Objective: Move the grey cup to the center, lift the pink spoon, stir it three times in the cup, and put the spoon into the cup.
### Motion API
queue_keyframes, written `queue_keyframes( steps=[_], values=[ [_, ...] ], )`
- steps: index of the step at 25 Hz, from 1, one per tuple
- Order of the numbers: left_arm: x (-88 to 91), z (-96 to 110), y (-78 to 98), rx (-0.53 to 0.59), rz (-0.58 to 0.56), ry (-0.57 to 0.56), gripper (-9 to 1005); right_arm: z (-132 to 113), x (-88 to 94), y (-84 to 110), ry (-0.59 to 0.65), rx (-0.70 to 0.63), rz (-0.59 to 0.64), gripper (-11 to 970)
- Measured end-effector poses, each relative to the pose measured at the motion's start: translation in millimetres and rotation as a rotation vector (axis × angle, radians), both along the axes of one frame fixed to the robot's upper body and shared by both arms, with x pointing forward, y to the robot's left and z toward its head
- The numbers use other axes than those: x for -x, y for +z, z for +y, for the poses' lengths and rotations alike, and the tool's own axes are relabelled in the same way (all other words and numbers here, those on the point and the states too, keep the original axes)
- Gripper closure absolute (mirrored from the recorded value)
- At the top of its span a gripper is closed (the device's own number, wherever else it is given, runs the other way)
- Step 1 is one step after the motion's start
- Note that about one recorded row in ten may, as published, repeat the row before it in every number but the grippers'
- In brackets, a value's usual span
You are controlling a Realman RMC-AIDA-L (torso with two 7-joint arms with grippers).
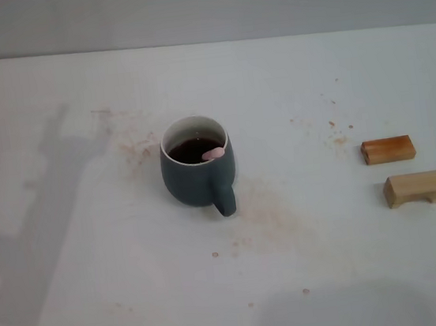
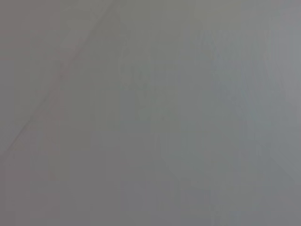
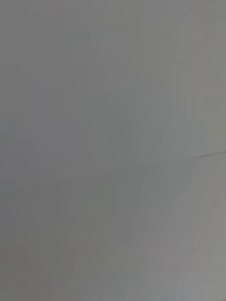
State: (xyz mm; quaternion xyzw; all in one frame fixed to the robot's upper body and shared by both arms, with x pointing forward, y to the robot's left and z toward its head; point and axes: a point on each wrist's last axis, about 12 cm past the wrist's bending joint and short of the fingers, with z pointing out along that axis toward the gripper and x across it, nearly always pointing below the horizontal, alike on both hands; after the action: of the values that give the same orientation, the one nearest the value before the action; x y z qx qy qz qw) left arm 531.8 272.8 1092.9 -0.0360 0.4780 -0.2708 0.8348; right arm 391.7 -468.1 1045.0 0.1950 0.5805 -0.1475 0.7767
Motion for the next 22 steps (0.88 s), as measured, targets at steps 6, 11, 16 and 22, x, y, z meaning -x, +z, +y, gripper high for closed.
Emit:
queue_keyframes(
  steps=[6,11,16,22],
  values=[
    [2.6,0.8,-2.7,-0.014,0.008,0.001,164,6.6,-7.7,-5.6,0.009,-0.045,0.001,414],
    [3.4,3.9,-3.3,-0.018,0.011,0.01,164,11.6,-9.9,-9.3,0.016,-0.072,-0.002,414],
    [5.1,5.8,-6.2,-0.022,0.023,0.018,164,14.9,-10.4,-12.5,0.018,-0.092,-0.001,415],
    [10.3,7.2,-10.4,-0.018,0.039,0.019,164,13.4,-7.8,-16.9,0.002,-0.111,0.027,414]
  ],
)
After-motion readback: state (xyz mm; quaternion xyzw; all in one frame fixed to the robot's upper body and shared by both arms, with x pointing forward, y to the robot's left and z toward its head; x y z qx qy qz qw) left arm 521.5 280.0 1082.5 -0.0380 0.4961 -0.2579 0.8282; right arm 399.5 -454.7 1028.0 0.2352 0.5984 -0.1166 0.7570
